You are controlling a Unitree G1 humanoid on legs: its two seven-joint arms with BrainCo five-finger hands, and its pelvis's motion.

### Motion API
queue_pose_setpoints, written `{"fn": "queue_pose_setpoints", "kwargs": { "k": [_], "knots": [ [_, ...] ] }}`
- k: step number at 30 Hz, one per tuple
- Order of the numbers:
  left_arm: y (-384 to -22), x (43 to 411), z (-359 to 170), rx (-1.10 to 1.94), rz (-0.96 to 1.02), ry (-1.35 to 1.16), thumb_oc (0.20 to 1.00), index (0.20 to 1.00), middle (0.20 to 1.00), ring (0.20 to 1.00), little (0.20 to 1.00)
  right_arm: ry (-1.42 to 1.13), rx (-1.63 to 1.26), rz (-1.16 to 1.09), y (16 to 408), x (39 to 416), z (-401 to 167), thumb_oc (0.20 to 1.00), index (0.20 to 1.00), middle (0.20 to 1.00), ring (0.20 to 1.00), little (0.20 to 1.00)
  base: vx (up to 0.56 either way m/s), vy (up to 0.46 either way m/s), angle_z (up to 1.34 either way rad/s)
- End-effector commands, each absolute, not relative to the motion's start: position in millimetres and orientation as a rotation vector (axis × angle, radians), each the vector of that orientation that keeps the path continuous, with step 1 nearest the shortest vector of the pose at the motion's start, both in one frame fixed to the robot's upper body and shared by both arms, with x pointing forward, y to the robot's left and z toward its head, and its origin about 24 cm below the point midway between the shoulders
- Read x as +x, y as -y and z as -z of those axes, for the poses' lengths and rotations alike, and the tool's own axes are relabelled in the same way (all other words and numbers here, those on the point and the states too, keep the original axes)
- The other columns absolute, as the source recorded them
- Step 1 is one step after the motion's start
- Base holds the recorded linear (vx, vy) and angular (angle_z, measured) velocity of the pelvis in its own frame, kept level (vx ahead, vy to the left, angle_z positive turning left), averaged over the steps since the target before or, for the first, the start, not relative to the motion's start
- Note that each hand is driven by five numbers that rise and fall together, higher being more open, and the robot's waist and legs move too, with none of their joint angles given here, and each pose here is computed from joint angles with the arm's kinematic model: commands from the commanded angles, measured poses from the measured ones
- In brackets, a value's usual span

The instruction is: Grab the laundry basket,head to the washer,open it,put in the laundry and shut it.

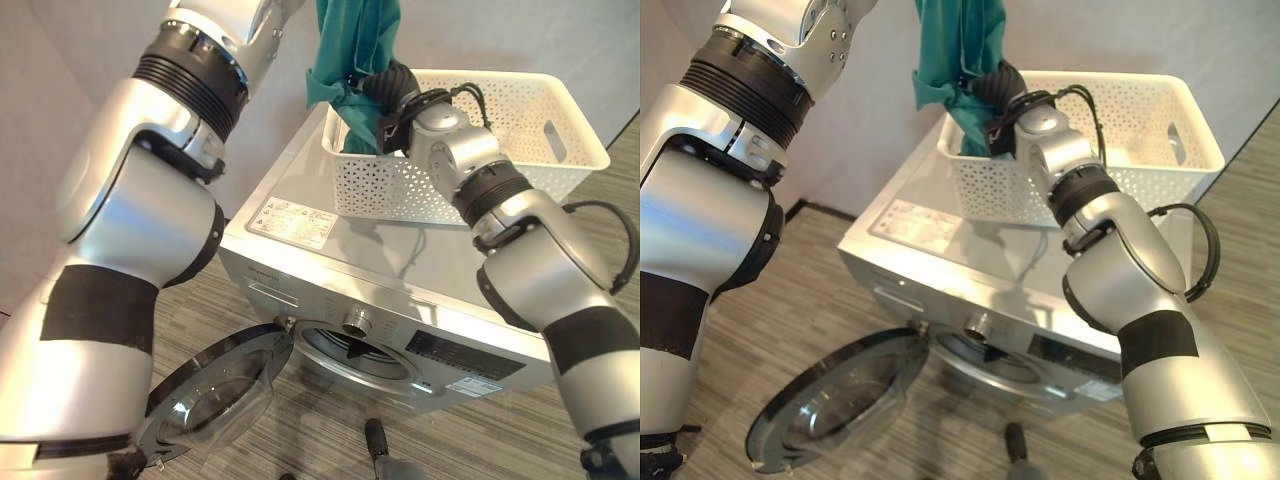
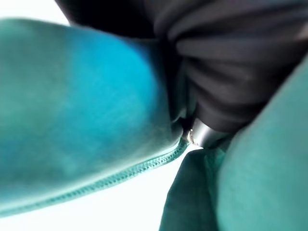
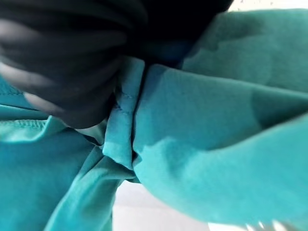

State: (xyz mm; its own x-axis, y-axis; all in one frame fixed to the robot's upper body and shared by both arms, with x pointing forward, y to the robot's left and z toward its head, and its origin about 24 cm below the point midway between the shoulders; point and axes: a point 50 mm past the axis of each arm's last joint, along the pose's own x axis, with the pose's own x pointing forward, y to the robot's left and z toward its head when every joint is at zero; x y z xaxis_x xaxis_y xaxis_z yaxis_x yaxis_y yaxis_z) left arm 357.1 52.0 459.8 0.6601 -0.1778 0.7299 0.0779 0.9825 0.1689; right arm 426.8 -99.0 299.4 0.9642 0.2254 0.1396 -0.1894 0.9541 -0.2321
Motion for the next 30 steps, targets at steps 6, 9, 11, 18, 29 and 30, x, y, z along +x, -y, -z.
{"fn": "queue_pose_setpoints", "kwargs": {
  "k": [6, 9, 11, 18, 29, 30],
  "knots": [
    [-90, 363, -466, 0.164, -0.015, 0.866, 0.200, 0.200, 0.200, 0.200, 0.200, 0.405, -0.275, -0.020, 136, 413, -379, 0.200, 0.200, 0.200, 0.200, 0.200, -0.01, 0.014, 0.03],
    [-95, 371, -453, 0.145, -0.011, 0.826, 1.000, 1.000, 1.000, 1.000, 1.000, 0.412, -0.288, 0.009, 143, 412, -381, 0.200, 0.200, 0.200, 0.200, 0.200, 0.00, 0.016, 0.08],
    [-101, 379, -437, 0.102, 0.007, 0.789, 1.000, 1.000, 1.000, 1.000, 1.000, 0.429, -0.296, 0.011, 146, 410, -385, 0.200, 0.200, 0.200, 0.200, 0.200, -0.01, 0.012, 0.02],
    [-121, 395, -395, 0.178, 0.015, 0.697, 1.000, 1.000, 1.000, 1.000, 1.000, 0.484, -0.305, 0.049, 168, 402, -396, 0.200, 0.200, 0.200, 0.200, 0.200, 0.00, 0.000, 0.00],
    [-179, 342, -271, 0.220, 0.236, 0.631, 1.000, 1.000, 1.000, 1.000, 1.000, 0.551, -0.252, 0.340, 268, 371, -419, 0.200, 0.200, 0.200, 0.200, 0.200, 0.01, 0.000, 0.04],
    [-186, 333, -258, 0.226, 0.225, 0.625, 1.000, 1.000, 1.000, 1.000, 1.000, 0.575, -0.243, 0.370, 276, 365, -425, 0.200, 0.200, 0.200, 0.200, 0.200, 0.03, 0.016, 0.09]
  ]
}}
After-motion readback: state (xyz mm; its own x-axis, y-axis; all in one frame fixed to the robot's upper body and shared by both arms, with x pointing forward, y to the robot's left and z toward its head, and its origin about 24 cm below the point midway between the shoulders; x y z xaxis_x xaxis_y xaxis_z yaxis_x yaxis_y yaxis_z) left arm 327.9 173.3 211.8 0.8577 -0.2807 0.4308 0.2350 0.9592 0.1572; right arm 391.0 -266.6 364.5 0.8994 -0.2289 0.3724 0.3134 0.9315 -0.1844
